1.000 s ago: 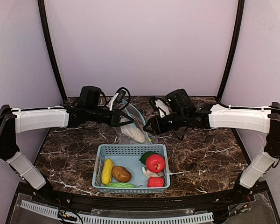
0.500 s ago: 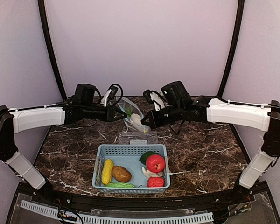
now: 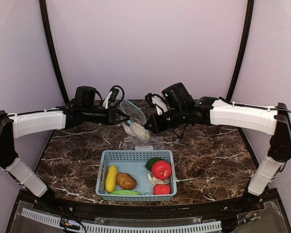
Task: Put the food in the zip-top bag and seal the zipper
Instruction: Adjust the zipper food storage bag at the center of the board.
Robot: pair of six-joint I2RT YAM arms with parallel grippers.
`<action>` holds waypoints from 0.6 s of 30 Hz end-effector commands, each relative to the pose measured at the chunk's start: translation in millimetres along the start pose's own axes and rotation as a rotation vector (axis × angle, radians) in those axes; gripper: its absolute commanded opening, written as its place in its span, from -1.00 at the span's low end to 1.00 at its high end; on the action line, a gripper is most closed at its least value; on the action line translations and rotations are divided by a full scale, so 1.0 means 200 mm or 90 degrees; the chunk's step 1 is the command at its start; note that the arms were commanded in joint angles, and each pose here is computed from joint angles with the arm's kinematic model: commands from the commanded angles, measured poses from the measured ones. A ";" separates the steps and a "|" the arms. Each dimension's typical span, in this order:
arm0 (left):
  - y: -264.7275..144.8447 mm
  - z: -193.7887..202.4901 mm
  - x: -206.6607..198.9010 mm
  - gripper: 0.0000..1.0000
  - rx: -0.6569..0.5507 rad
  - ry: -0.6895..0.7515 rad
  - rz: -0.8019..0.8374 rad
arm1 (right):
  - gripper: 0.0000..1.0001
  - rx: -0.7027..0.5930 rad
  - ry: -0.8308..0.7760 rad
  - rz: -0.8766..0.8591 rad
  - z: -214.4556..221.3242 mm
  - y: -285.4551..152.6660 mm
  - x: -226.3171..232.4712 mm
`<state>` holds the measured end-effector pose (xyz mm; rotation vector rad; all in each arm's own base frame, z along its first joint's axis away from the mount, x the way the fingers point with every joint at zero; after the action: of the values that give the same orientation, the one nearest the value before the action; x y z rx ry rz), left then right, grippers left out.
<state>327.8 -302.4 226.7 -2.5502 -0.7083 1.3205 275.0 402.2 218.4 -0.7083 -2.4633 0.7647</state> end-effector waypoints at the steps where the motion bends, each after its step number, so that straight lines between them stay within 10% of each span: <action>1: 0.01 0.02 0.00 -0.99 0.010 -0.010 0.019 | -1.00 -0.031 0.003 0.005 -0.03 -0.04 0.01; 11: -0.11 -0.04 0.10 0.36 -0.006 0.060 -0.148 | -1.00 0.012 -0.002 0.006 0.07 0.03 -0.04; 18: -0.22 -0.13 0.03 0.95 -0.021 0.196 -0.193 | -1.00 0.032 -0.046 -0.026 0.09 0.03 -0.01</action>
<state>343.6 -272.1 222.4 -2.4253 -0.9851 1.0317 270.4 396.4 204.2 -0.6833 -2.4664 0.8150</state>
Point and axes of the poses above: each gripper's point midway between its finger pads, its own y axis out along the fingers, its own x axis along the line the jaws close on, z = x × y, the point moved 1 cm from there along -y, back along the fingers, and after that the axes turned 8 degrees about -y, right-handed, at the moved point
